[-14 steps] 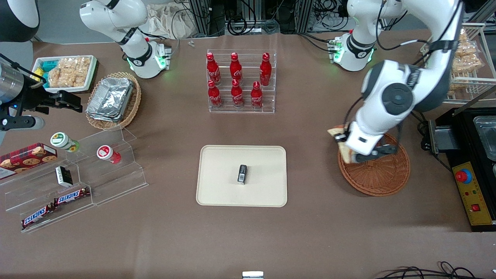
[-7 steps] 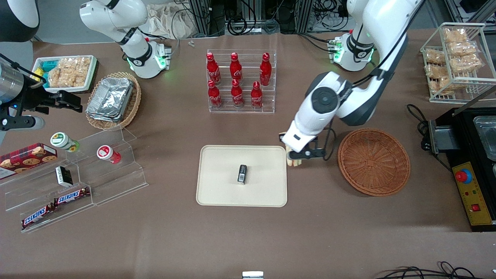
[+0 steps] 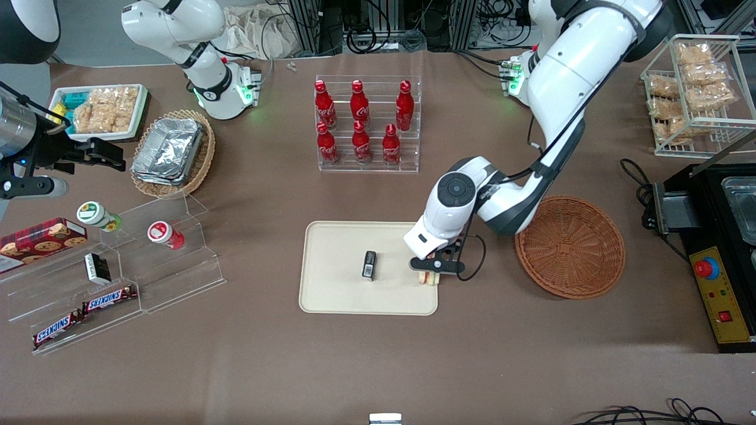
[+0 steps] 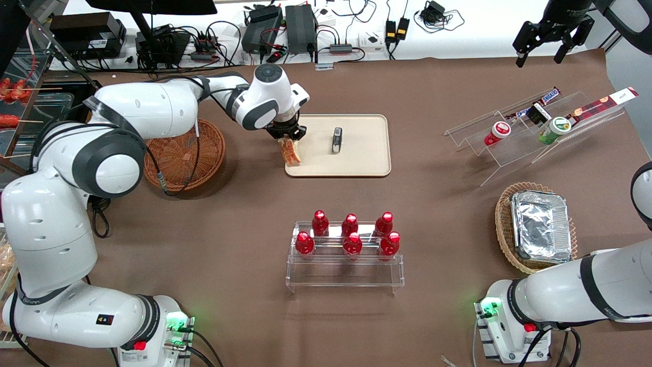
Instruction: Place sandwich from basket to tray
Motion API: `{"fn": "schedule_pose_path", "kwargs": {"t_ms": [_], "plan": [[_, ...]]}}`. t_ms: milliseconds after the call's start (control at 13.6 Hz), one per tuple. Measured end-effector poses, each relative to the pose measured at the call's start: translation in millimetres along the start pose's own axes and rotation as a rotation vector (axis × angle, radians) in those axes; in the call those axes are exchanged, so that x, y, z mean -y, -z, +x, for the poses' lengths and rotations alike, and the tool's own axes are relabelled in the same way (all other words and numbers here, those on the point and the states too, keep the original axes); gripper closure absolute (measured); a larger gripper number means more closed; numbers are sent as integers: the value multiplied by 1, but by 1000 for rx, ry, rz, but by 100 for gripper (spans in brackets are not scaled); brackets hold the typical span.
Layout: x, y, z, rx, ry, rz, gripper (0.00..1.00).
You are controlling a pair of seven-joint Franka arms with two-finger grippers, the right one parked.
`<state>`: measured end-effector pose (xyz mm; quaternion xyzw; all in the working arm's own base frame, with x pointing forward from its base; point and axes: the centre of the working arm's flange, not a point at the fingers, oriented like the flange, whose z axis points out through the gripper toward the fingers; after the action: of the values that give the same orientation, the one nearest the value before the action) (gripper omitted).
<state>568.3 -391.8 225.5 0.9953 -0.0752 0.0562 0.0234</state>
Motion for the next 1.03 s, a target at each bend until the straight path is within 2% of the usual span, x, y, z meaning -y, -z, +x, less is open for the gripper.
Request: {"fn": "schedule_pose_path", "kwargs": {"t_ms": [74,221,441,588,662,735,882,1029], "plan": [[-2,-4,1,-12,-13,-5,74],[-5,-1,5,-39,-15,-25,55],[-8,2,7,-52,52,-40,24],[-9,15,14,-76,89,-49,2],[-8,29,20,-96,105,-46,0],[-3,49,25,-105,127,-22,0],[14,96,32,-97,188,51,0],[37,145,37,-80,245,70,0]]}}
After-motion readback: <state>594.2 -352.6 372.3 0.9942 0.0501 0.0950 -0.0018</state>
